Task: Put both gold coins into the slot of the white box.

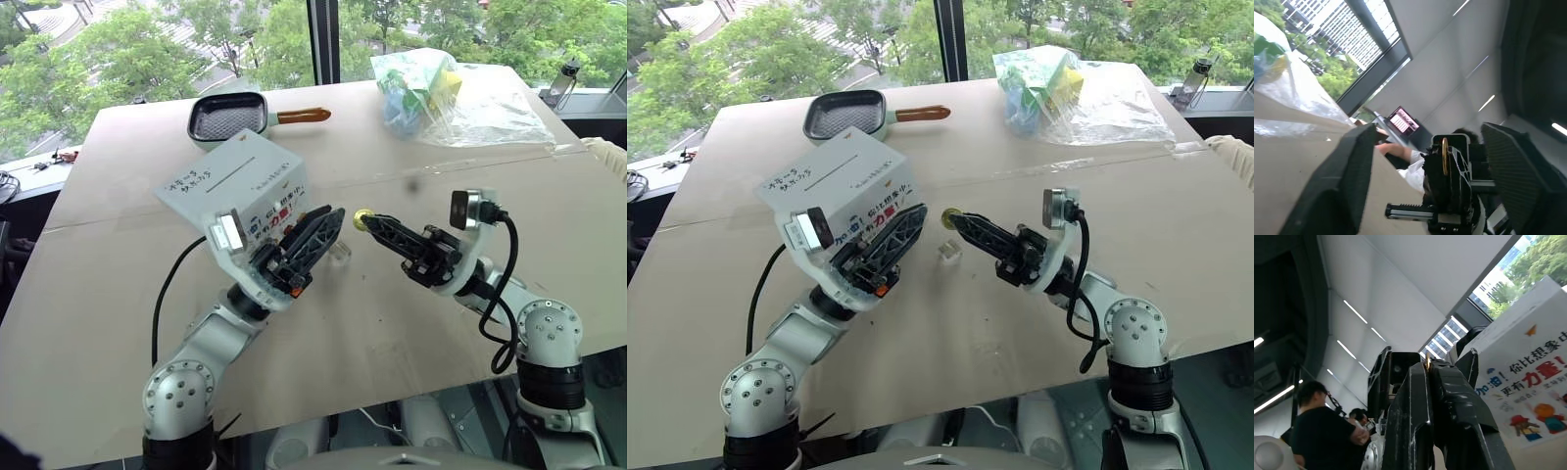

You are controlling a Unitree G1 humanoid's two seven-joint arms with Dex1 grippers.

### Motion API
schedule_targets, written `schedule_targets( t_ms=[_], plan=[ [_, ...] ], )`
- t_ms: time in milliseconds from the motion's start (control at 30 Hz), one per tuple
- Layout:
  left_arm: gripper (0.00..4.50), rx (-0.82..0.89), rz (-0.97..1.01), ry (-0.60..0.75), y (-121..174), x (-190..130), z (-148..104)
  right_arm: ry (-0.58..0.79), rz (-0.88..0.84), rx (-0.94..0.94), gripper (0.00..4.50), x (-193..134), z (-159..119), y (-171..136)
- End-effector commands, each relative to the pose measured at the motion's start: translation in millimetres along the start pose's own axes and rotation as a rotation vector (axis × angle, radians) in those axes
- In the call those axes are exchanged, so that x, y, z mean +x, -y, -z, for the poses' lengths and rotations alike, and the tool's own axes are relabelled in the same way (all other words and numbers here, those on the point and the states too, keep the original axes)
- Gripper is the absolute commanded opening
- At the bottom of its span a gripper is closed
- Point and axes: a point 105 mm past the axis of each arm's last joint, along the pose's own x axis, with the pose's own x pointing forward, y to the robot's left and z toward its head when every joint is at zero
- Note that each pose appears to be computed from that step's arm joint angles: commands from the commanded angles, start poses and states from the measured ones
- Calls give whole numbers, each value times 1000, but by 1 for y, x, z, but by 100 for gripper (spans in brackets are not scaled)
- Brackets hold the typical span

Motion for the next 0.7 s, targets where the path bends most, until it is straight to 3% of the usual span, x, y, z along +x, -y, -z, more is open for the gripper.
schedule_targets(
  t_ms=[33, 133, 600, 633, 700],
  plan=[
    [186, -29, 46, -28, 10, 1, 7, -14, -65, -11, 0, 9, 0, -16],
    [49, -29, 68, -51, 13, 1, 10, -28, -73, -10, 0, 11, 2, -17],
    [49, -27, 100, -92, 14, 3, 15, -64, -88, -19, 0, 14, 7, -18],
    [22, -27, 100, -99, 14, 3, 16, -65, -91, -20, 0, 15, 8, -18],
    [22, -32, 111, -119, 15, 2, 18, -67, -98, -20, 0, 16, 8, -20]
  ],
)
